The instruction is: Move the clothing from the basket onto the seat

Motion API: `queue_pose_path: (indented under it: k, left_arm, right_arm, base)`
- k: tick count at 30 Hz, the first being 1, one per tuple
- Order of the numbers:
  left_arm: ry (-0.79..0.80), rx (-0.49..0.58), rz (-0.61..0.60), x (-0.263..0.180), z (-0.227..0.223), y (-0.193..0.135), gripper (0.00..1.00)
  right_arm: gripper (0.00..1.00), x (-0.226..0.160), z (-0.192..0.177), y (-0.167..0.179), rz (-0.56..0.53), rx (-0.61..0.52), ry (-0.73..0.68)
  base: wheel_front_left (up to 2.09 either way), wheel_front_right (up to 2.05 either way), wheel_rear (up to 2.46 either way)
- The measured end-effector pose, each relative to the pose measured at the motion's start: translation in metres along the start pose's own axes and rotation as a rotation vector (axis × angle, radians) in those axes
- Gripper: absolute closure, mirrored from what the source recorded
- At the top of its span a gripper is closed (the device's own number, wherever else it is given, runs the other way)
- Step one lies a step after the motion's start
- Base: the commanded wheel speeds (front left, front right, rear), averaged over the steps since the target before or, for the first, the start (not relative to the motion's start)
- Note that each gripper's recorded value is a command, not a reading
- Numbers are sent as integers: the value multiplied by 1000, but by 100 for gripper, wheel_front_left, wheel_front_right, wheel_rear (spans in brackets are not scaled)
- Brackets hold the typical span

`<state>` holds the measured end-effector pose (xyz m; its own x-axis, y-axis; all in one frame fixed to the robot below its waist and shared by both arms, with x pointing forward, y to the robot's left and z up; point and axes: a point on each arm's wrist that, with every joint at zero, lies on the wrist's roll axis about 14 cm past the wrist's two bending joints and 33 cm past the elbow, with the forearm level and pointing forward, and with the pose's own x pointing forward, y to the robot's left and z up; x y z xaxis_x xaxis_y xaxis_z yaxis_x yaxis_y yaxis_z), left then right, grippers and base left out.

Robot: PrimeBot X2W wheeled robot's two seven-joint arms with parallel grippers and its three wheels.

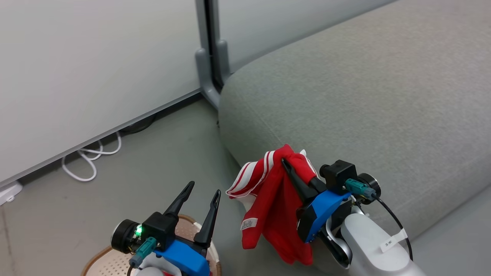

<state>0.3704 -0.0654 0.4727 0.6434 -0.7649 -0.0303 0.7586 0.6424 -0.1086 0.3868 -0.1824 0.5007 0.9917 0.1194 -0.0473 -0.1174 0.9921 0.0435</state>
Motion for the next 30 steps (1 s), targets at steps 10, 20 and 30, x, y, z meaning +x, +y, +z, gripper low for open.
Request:
queue_pose_path:
  k: [10, 20, 30]
  left_arm:
    - [16, -5, -132, 26, -6, -34, 0]
    - [34, -9, -207, 38, -14, -49, 0]
    - [47, -5, -220, 40, -18, -48, 0]
  right_arm:
    - [100, -29, -1, -41, -136, 11, 0]
    - [100, -35, -8, -59, -197, 16, 14]
    - [100, -37, -11, -60, -206, 21, 17]
  base:
    - [0, 0, 0]
    - [0, 0, 0]
    - [0, 0, 0]
